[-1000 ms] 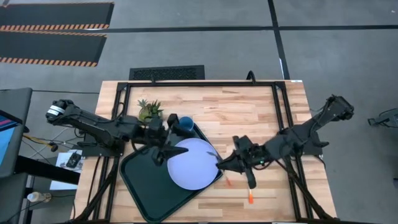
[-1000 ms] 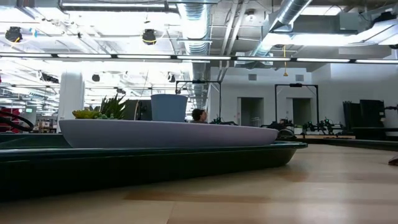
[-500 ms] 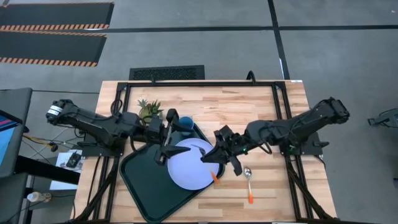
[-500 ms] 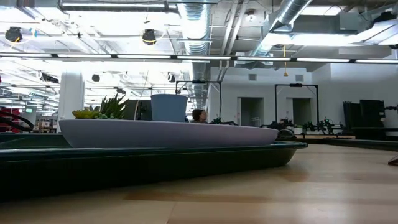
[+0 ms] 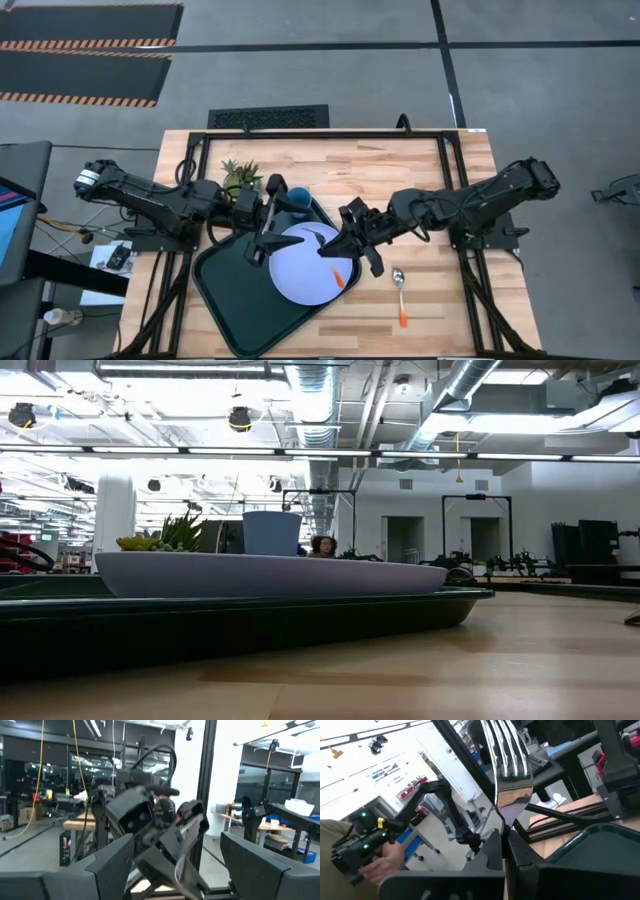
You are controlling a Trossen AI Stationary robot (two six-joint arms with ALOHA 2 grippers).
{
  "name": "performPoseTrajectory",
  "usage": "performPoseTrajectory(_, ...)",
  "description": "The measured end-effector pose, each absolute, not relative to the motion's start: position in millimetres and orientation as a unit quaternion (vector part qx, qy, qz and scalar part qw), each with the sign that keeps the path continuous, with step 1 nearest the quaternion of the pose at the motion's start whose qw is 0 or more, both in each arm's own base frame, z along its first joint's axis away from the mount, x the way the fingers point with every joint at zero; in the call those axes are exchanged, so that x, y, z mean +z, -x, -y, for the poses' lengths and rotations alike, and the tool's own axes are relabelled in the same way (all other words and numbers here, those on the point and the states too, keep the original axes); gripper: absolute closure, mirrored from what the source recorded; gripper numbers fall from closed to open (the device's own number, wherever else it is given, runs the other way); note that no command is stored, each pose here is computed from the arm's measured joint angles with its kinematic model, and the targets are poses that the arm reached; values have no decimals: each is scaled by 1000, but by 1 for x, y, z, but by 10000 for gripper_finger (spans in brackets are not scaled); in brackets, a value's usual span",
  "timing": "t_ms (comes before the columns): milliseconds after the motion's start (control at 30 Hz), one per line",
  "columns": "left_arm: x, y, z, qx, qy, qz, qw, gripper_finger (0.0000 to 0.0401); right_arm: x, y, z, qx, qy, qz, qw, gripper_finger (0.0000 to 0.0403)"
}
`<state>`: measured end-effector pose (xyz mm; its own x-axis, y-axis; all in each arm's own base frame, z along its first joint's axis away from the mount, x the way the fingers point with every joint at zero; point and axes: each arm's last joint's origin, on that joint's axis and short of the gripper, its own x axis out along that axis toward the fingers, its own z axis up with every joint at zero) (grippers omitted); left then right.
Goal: Pick and place plate/cup/fork/spoon on tray
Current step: Put the orange fork on the black serving tray to the left of the purple plate
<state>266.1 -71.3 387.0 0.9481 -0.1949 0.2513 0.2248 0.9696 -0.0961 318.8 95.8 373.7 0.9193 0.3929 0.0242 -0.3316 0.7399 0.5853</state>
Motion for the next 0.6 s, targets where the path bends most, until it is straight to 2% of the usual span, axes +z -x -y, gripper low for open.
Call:
performPoseTrajectory(100, 388, -266, 71, -106, 58, 125, 985, 147, 374, -319, -94, 195, -304, -49, 931, 402)
performPoseTrajectory(367, 386, -268, 71, -92, 54, 123, 987, 250, 374, -321, -86, 193, -303, -50, 932, 402)
performPoseTrajectory(600, 386, -268, 71, -85, 46, 125, 987, 302, 369, -325, -84, 190, -303, -57, 932, 402)
